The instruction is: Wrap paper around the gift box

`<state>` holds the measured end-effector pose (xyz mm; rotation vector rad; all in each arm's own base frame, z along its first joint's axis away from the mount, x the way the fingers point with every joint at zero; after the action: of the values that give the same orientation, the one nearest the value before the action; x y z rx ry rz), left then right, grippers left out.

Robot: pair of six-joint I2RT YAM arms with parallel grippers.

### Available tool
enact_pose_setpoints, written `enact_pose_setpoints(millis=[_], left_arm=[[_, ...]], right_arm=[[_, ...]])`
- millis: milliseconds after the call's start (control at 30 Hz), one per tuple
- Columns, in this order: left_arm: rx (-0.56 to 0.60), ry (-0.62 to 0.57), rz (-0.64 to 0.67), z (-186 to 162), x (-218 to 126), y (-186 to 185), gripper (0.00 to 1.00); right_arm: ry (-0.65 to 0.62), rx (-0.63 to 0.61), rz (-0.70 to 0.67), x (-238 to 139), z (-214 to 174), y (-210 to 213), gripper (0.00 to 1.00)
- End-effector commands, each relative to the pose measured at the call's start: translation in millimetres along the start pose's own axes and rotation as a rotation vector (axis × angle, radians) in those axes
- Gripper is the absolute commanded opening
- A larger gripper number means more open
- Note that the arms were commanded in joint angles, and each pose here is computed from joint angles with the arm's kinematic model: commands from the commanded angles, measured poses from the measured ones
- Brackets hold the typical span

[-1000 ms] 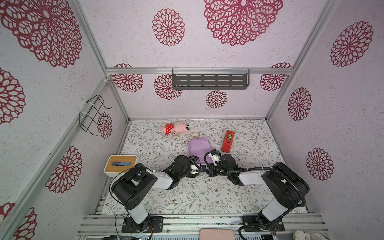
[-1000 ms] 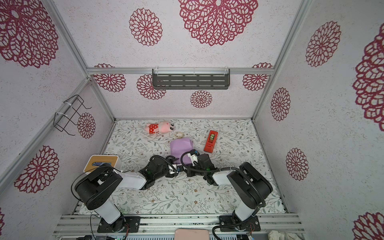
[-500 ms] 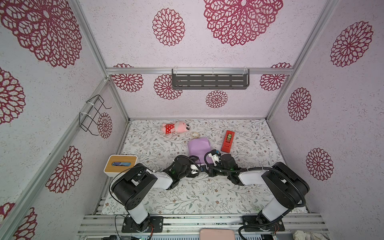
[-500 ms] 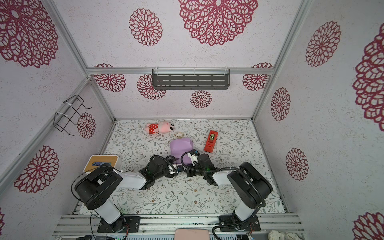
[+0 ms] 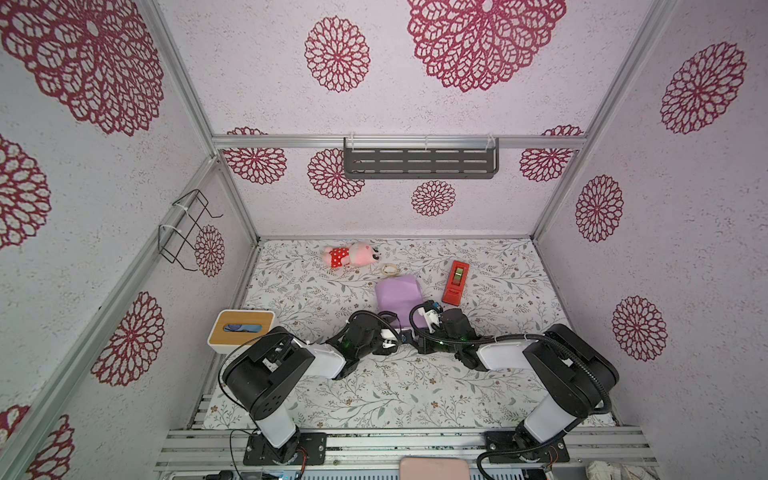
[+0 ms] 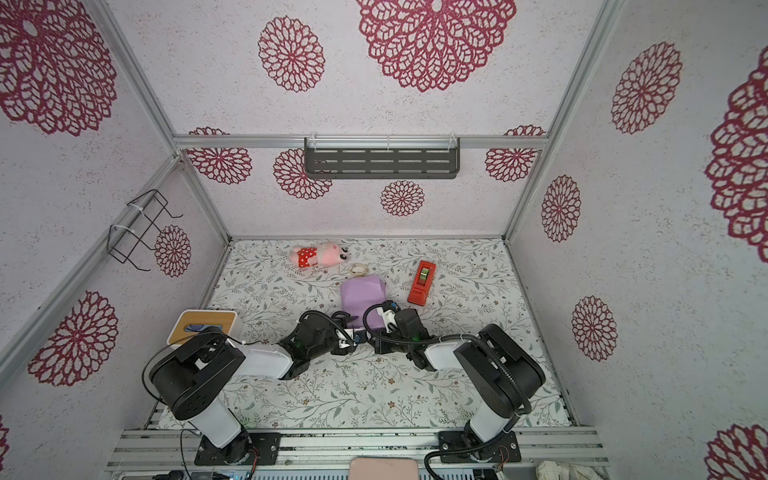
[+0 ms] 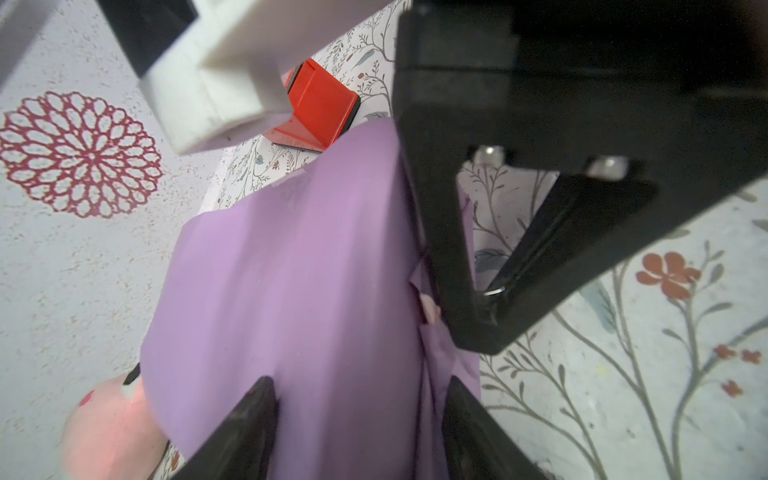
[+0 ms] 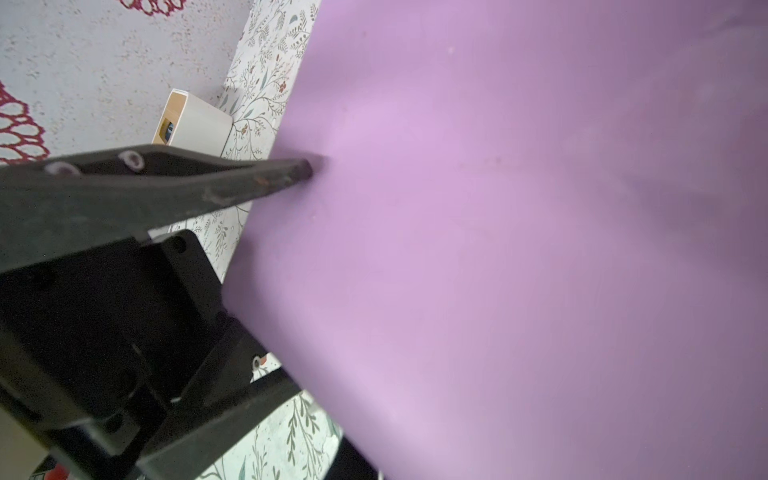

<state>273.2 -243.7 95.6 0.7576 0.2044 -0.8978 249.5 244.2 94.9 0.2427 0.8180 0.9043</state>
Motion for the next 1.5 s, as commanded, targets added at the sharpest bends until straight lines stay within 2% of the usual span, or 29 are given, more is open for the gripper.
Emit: enact_pose_setpoints(millis=[0, 267, 633, 1100, 1467], left_arm=[[-0.021, 0.099, -0.068, -23, -2, -13, 0.64], [-0.022, 0.101, -0.068, -23, -2, -13, 0.64], [-0.022, 0.095, -0.066, -21, -2, -12, 0.64], [-0.023, 0.095, -0.067, -22, -2, -12, 0.64], [-0.023, 0.093, -0.068, -21, -2, -12, 0.63]], right_arm=[[-0.035, 0.011, -0.019, -4, 10, 1, 0.09], [-0.072, 0.001, 0.031, -7, 14, 8, 0.09], [-0.092, -0.002, 0.024, -9, 22, 10, 0.15], [-0.151, 0.087, 0.029, -10, 30, 11, 0.21], [-0.163, 0.186, -0.022, -7, 25, 5, 0.26]])
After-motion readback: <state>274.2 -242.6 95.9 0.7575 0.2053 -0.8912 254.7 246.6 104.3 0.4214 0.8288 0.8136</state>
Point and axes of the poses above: each gripper's point midway between its finger pads, its own x axis out along the fingers, its own y axis along the line the jaws close on, z = x × y, the point moved 7 cm from there along -x, back along the fingers, and after that the axes turned 12 degrees about -x, right-handed, at the moved point
